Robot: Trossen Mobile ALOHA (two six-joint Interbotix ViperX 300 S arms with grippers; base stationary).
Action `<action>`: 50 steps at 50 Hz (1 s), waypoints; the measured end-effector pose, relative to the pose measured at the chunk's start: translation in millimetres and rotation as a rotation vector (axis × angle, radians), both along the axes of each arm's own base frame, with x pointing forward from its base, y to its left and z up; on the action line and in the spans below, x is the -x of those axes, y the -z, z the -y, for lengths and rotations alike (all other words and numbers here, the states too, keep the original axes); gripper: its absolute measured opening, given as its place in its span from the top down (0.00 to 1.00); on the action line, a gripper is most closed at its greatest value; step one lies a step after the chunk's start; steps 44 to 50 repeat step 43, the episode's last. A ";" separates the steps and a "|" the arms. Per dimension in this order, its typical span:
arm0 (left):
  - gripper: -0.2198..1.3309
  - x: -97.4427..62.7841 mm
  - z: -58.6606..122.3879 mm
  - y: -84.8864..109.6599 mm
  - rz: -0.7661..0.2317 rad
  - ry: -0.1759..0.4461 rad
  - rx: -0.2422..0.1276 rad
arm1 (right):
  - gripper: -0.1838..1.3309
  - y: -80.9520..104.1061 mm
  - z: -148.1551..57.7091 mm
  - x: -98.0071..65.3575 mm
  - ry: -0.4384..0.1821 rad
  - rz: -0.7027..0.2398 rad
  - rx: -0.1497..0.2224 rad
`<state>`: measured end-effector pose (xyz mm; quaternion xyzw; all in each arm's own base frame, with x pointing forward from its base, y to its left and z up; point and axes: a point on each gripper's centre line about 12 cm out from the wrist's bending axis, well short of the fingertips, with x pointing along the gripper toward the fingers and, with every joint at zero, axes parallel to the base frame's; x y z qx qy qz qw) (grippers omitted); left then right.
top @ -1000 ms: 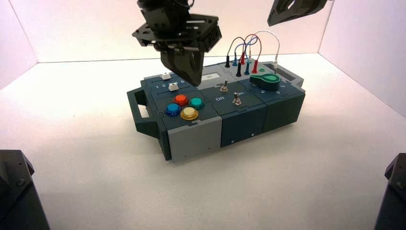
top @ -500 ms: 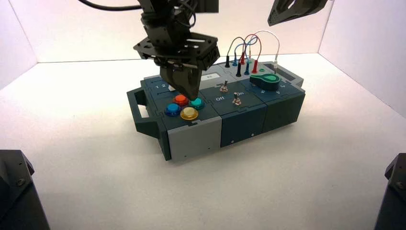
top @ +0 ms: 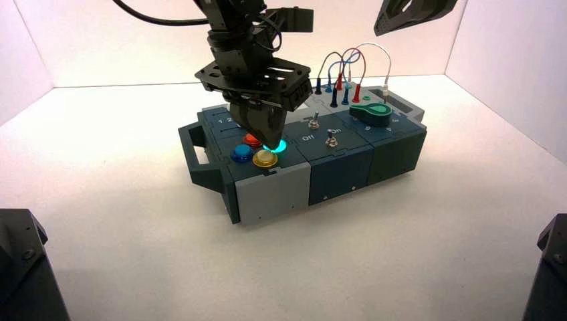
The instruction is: Push the green button with the left gripper.
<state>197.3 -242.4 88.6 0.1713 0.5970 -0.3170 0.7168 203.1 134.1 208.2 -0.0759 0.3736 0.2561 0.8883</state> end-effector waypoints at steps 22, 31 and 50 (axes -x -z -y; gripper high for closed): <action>0.96 -1.8 -1.3 -11.7 0.022 0.001 0.019 | 0.97 0.3 0.3 0.5 0.001 -0.002 0.000; 0.96 -3.1 0.8 -44.9 0.055 0.015 0.060 | 0.97 0.7 0.8 1.2 0.001 -0.008 0.004; 0.96 -3.2 0.3 -64.6 0.074 0.027 0.077 | 0.97 0.7 0.8 1.2 0.001 -0.008 0.004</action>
